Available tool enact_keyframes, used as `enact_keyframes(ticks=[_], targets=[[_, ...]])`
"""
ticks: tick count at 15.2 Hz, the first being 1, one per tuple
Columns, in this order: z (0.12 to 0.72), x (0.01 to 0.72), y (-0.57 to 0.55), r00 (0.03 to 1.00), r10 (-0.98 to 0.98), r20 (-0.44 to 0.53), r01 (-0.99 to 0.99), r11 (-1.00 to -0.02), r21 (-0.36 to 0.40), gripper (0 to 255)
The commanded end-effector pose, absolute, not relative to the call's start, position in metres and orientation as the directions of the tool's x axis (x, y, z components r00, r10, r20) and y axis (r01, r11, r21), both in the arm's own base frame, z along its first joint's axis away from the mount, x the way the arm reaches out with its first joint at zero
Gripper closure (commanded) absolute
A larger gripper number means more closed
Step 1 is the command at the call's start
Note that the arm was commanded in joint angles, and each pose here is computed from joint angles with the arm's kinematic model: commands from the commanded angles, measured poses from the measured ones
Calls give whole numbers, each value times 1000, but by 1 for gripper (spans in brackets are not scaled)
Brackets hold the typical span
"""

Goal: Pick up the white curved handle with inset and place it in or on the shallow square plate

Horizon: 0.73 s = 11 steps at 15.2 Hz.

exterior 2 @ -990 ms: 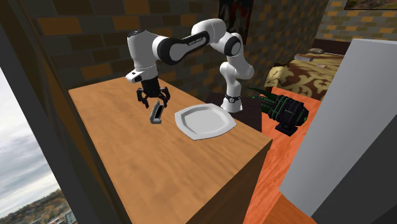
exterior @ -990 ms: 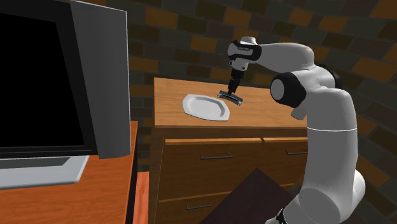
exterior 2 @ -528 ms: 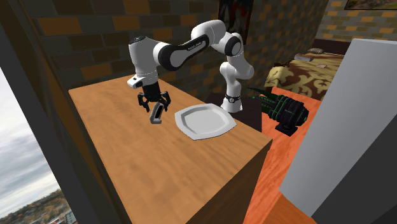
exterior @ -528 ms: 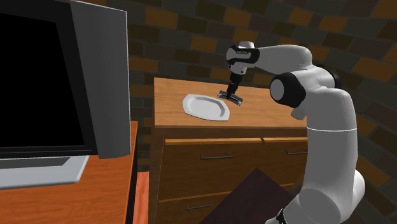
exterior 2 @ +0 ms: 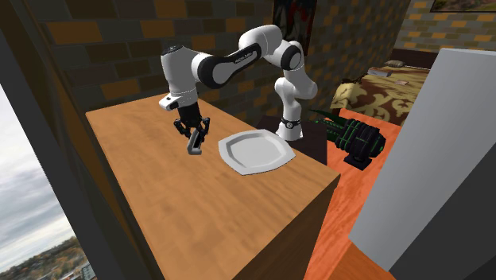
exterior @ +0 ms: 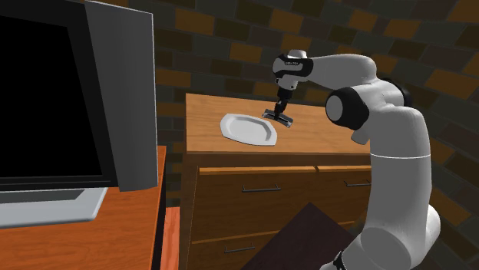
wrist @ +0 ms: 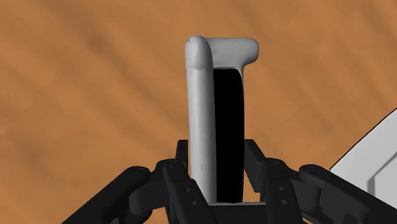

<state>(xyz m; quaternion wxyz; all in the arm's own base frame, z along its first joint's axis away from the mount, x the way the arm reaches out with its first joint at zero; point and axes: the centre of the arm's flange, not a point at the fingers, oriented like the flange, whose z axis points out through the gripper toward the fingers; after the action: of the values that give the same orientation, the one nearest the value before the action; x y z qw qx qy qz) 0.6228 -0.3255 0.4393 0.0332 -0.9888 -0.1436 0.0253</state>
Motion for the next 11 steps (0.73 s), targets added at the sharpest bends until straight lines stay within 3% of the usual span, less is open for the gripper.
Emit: enact_keyframes(ticks=[1, 11], targets=[[439, 623, -325, 957, 286, -40, 282, -957, -73, 255], [466, 623, -325, 957, 286, -40, 282, -957, -73, 255]])
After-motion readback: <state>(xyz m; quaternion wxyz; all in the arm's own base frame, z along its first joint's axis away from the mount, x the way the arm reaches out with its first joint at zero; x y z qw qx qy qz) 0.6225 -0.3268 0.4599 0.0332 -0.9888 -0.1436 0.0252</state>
